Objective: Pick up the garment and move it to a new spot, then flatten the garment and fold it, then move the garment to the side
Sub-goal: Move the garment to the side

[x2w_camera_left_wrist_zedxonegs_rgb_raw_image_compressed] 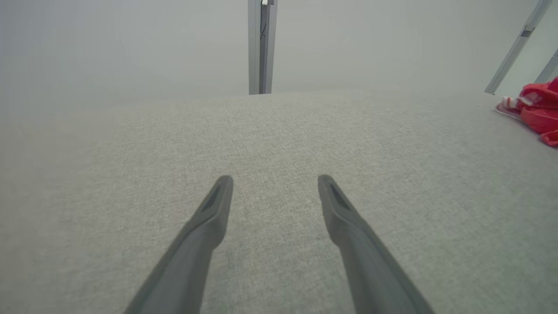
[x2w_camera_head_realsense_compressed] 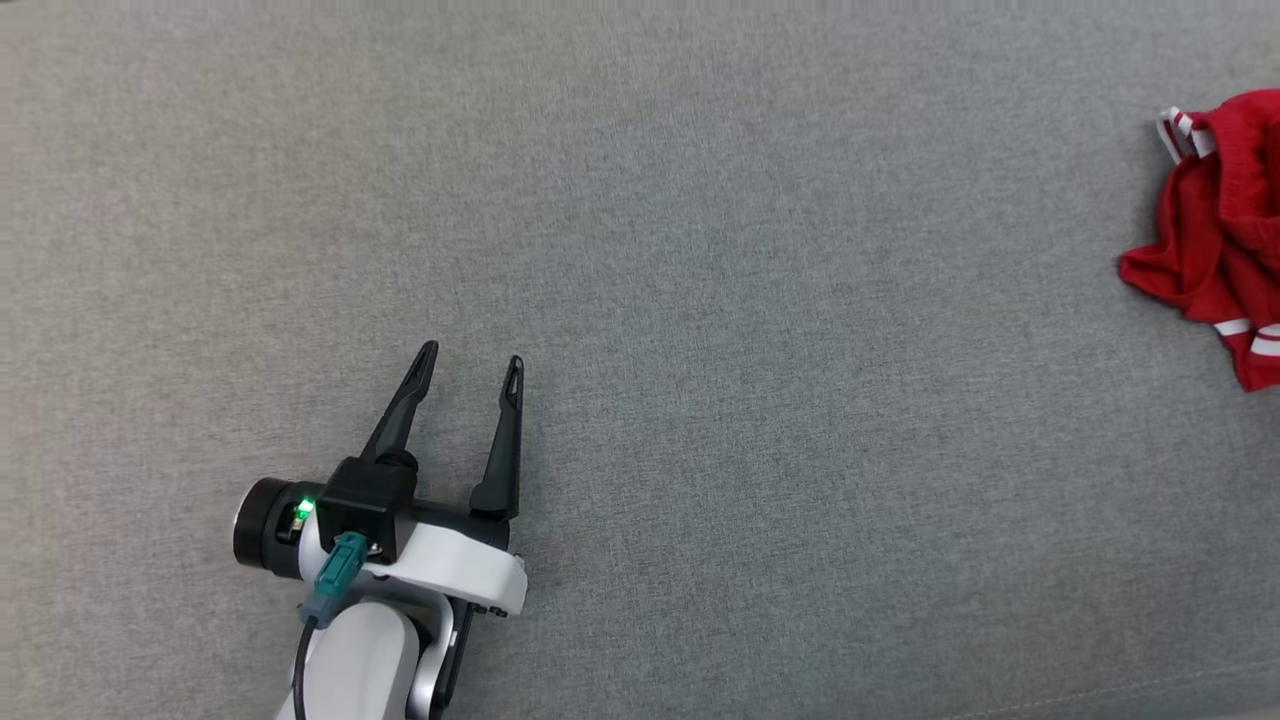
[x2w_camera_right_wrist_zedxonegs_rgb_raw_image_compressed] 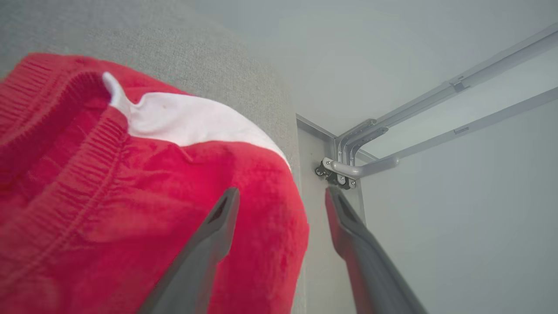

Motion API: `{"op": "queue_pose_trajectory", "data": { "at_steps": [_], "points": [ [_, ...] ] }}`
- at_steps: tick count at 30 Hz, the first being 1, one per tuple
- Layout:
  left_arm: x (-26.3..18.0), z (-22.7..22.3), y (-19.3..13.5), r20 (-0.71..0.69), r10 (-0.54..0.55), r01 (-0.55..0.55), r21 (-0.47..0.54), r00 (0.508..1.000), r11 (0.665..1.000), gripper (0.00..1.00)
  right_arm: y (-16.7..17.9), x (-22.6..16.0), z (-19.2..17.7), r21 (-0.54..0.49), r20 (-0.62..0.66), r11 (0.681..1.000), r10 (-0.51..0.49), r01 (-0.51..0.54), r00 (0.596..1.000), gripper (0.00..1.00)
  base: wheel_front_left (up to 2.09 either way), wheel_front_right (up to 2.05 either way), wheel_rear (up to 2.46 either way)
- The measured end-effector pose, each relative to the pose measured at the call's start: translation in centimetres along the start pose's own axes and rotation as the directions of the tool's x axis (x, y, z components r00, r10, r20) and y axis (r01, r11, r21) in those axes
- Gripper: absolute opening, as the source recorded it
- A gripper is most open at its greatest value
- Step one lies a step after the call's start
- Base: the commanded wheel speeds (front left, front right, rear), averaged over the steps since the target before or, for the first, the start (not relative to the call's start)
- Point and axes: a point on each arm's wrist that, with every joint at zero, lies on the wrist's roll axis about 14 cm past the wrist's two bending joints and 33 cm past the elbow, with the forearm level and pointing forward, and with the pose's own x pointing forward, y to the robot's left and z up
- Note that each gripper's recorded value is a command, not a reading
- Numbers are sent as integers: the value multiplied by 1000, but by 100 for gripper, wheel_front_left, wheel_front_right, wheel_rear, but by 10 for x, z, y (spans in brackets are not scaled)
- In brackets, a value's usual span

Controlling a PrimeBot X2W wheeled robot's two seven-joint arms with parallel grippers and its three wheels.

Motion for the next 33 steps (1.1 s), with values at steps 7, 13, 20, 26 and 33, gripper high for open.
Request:
{"op": "queue_pose_trajectory", "data": {
  "at_steps": [7, 13, 20, 26, 33],
  "points": [
    [-22, 22, 2, 44, 28, -28, 6, 999, 1000, 100, -19, -21, 72, 120, 209, 992, -63, 38, 976, 100, 0, 0, 0],
    [-45, 42, 10, 90, 77, -78, 4, 993, 997, 100, 10, -52, 148, 289, 449, 951, -32, -111, 893, 100, 0, 0, 0],
    [-79, 78, 35, 195, 184, -192, 24, 963, 981, 100, 27, -116, 183, 451, 663, 837, -81, -310, 744, 100, 0, 0, 0],
    [-108, 112, 52, 301, 245, -264, 25, 922, 964, 100, 41, -172, 184, 540, 757, 731, -204, -418, 620, 100, 0, 0, 0],
    [-134, 123, 70, 344, 311, -330, -6, 886, 944, 100, 84, -219, 180, 543, 806, 679, -254, -495, 535, 100, 0, 0, 0]
  ]
}}
